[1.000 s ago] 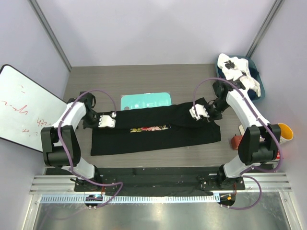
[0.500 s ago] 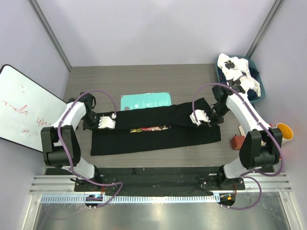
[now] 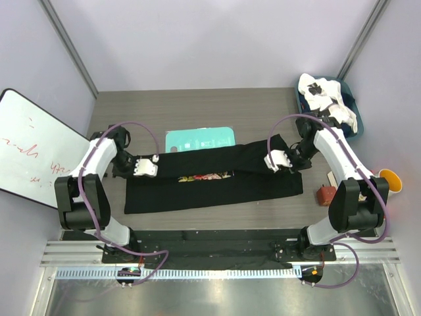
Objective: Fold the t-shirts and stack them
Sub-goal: Fold the other side of the tshirt into a rectangle
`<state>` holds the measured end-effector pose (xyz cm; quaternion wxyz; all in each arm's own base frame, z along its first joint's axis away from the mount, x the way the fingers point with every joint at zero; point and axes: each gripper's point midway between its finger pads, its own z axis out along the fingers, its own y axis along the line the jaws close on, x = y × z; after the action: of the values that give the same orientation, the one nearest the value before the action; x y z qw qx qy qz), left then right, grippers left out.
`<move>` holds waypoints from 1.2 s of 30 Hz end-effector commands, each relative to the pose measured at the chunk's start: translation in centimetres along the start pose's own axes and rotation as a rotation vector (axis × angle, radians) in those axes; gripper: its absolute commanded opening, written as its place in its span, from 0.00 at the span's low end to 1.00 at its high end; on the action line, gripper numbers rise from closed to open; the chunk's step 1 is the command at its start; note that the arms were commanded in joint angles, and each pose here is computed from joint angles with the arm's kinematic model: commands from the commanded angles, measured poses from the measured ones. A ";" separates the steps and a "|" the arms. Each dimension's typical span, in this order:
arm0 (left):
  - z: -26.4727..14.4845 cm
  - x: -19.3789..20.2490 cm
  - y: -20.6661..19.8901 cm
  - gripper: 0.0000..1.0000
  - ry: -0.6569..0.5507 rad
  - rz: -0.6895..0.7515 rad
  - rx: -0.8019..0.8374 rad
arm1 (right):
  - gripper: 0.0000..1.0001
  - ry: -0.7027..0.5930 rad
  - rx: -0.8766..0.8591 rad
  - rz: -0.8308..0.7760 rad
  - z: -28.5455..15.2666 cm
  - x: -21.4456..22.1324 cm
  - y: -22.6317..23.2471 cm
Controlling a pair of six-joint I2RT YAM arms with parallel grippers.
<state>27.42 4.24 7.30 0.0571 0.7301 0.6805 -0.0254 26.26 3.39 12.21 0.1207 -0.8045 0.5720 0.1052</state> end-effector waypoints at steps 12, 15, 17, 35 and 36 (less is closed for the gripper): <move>0.1 -0.4 -3.7 0.00 0.014 0.080 0.128 | 0.01 -0.019 -0.208 -0.023 0.6 -0.6 6.3; 0.2 -0.5 -3.7 0.28 0.026 0.071 0.140 | 0.04 -0.012 -0.218 -0.034 0.7 -0.4 6.5; 0.1 -0.2 -3.8 0.30 0.039 0.065 0.154 | 0.40 -0.019 -0.205 -0.044 0.6 -0.7 6.3; -2.2 -1.2 10.0 0.45 -0.006 -0.205 -0.182 | 0.69 -0.417 -0.096 0.386 0.7 -6.8 -8.0; -2.1 -1.4 10.2 0.46 -0.008 -0.196 -0.191 | 0.66 -0.431 -0.088 0.398 0.6 -7.0 -9.1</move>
<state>35.55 4.16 9.77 0.0866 0.6724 0.7346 0.0267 34.19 9.19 14.11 0.2129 -0.7324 0.6186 0.1889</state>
